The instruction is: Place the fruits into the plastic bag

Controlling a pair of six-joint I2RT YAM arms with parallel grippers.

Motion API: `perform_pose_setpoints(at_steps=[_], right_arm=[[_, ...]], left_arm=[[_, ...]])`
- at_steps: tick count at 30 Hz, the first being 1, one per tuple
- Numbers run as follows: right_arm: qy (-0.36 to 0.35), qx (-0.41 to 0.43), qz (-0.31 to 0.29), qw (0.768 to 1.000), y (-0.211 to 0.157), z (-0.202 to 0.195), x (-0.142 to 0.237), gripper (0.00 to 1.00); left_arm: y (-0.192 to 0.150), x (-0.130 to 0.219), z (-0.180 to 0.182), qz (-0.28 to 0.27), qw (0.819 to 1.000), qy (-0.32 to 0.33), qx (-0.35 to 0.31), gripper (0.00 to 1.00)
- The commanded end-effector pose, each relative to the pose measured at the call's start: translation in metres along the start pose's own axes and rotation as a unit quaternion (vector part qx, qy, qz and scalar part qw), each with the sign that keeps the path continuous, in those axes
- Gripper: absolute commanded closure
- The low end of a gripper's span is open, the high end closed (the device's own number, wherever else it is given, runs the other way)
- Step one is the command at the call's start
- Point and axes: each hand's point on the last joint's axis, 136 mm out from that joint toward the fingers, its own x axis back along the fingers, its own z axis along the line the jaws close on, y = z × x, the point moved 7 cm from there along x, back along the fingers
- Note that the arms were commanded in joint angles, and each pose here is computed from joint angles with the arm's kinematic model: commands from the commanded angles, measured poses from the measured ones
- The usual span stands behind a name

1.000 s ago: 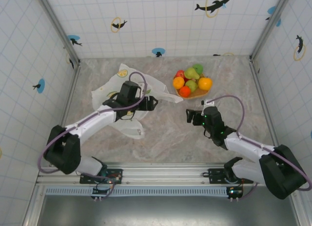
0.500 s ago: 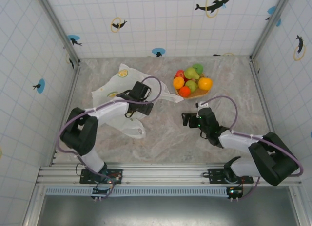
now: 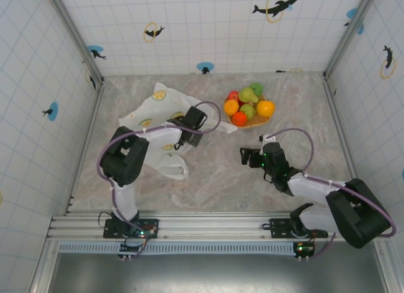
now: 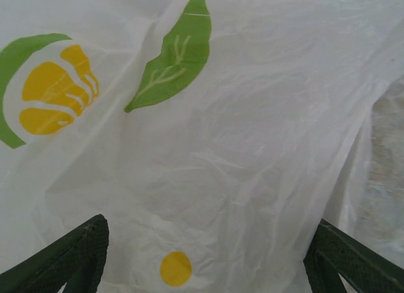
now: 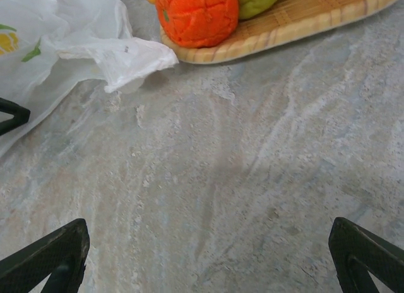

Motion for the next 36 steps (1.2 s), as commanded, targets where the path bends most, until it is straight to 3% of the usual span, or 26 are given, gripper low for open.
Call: perform_pose_setpoints(at_steps=[1,5,13,18,21,25,29,36], right_arm=[[0.007,-0.013,-0.017,1.000,0.003,-0.001,0.003,0.00],[0.008,-0.016,-0.010,1.000,0.001,-0.001,0.000,0.00],[0.012,-0.022,-0.007,1.000,0.002,0.001,-0.002,0.00],[0.015,-0.025,-0.008,1.000,0.003,0.002,-0.002,0.00],[0.014,-0.025,-0.007,1.000,0.002,0.002,-0.001,0.00],[0.015,-0.025,-0.006,1.000,0.001,0.002,-0.001,0.00],[0.020,-0.020,-0.004,1.000,0.001,0.005,-0.002,0.00],[0.086,0.003,-0.006,0.996,0.008,0.038,-0.011,0.02]], left_arm=[[0.007,-0.004,0.004,-0.006,0.999,0.029,-0.012,0.23],[0.000,-0.013,0.006,0.011,0.998,0.054,-0.033,0.29],[0.004,-0.013,0.006,-0.004,0.998,0.054,-0.017,0.70],[0.007,-0.009,0.017,-0.017,0.998,0.060,0.014,0.85],[0.010,-0.001,0.023,-0.033,0.998,0.054,0.030,1.00],[0.010,0.012,0.032,-0.045,0.997,0.042,0.053,1.00],[0.007,0.029,0.039,-0.058,0.994,-0.011,0.093,1.00],[0.013,0.069,0.045,-0.085,0.983,-0.076,0.142,1.00]])
